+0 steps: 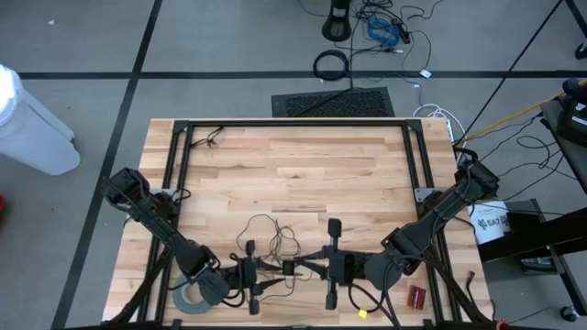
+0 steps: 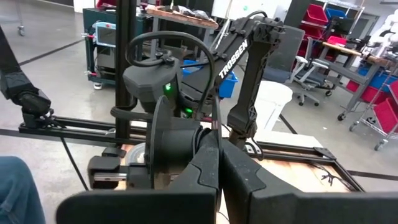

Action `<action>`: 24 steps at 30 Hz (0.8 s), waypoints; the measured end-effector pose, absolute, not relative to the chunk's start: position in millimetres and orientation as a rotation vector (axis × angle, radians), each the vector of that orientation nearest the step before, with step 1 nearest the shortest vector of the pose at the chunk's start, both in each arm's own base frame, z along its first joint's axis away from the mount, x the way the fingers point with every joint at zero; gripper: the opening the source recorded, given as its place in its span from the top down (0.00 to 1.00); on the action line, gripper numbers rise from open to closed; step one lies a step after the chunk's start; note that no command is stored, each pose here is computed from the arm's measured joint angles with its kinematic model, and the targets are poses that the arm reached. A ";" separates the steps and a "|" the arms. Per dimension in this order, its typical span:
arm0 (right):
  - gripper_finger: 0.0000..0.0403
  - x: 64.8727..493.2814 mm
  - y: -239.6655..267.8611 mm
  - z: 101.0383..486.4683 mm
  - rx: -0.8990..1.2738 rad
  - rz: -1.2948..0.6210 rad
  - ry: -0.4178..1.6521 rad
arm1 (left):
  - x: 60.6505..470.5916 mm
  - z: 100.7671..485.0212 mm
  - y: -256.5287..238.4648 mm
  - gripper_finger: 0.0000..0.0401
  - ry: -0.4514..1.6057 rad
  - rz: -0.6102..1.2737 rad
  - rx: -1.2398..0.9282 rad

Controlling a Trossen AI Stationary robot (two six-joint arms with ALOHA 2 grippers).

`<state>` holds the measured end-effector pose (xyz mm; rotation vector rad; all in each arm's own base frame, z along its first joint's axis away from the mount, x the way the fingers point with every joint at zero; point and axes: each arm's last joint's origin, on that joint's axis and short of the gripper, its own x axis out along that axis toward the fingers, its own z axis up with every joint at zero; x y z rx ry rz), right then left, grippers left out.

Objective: Coil cords
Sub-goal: Coil the black wire onto the spool

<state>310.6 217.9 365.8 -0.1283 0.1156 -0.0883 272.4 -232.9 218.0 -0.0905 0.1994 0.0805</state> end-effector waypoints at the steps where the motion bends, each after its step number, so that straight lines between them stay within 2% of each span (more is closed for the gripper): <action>1: 1.00 310.7 217.7 365.8 -0.128 -0.090 0.116 | 272.5 218.2 -233.0 0.69 0.198 0.077 -0.090; 20: 1.00 310.8 217.7 365.7 -0.121 -0.089 0.116 | 276.0 219.6 -229.6 0.69 0.187 0.088 -0.110; 24: 1.00 310.8 217.8 365.6 -0.121 -0.088 0.116 | 277.1 219.6 -228.1 0.72 0.185 0.097 -0.110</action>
